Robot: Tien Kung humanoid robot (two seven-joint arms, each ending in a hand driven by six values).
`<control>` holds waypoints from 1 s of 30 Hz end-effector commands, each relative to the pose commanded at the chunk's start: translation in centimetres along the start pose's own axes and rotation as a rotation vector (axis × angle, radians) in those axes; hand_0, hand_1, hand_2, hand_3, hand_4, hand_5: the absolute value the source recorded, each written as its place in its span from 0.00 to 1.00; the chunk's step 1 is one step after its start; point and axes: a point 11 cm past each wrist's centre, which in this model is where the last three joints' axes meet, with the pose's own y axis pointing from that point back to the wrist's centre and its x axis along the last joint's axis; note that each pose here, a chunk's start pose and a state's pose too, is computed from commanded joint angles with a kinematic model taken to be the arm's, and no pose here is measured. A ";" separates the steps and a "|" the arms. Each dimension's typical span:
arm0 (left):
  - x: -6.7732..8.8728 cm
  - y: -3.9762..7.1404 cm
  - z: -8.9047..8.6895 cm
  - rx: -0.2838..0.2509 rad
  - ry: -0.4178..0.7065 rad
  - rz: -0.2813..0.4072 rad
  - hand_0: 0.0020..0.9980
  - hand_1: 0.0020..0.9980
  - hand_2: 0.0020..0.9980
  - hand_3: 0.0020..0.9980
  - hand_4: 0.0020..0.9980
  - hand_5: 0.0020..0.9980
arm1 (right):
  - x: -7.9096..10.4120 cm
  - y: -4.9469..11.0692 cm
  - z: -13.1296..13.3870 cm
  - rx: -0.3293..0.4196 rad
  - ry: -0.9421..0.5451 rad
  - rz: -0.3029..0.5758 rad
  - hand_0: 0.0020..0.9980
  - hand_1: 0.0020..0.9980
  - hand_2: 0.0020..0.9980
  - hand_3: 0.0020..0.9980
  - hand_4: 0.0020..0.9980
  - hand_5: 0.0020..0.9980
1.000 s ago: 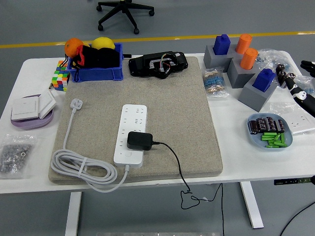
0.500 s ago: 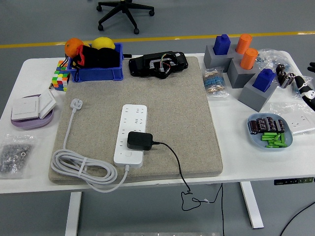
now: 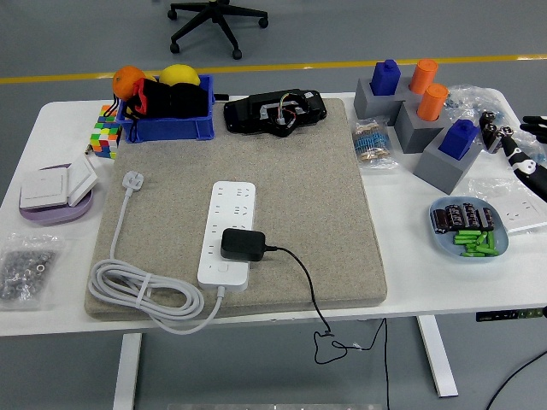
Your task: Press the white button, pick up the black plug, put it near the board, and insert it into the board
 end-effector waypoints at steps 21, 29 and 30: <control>0.4 0.1 0.2 0.000 -0.007 0.006 0.63 0.63 0.63 0.69 0.54 0.38 | -0.2 -0.5 0.0 0.005 -0.002 0.008 0.71 0.64 0.58 0.60 0.82 0.38; 0.5 0.0 -0.1 0.006 -0.007 0.009 0.63 0.63 0.63 0.69 0.54 0.38 | 0.1 -0.6 0.0 0.004 -0.001 0.019 0.71 0.63 0.58 0.60 0.81 0.37; 0.5 0.0 -0.2 0.007 -0.006 0.009 0.63 0.63 0.63 0.69 0.54 0.38 | 0.2 -0.6 0.0 0.005 0.000 0.020 0.71 0.63 0.58 0.60 0.81 0.37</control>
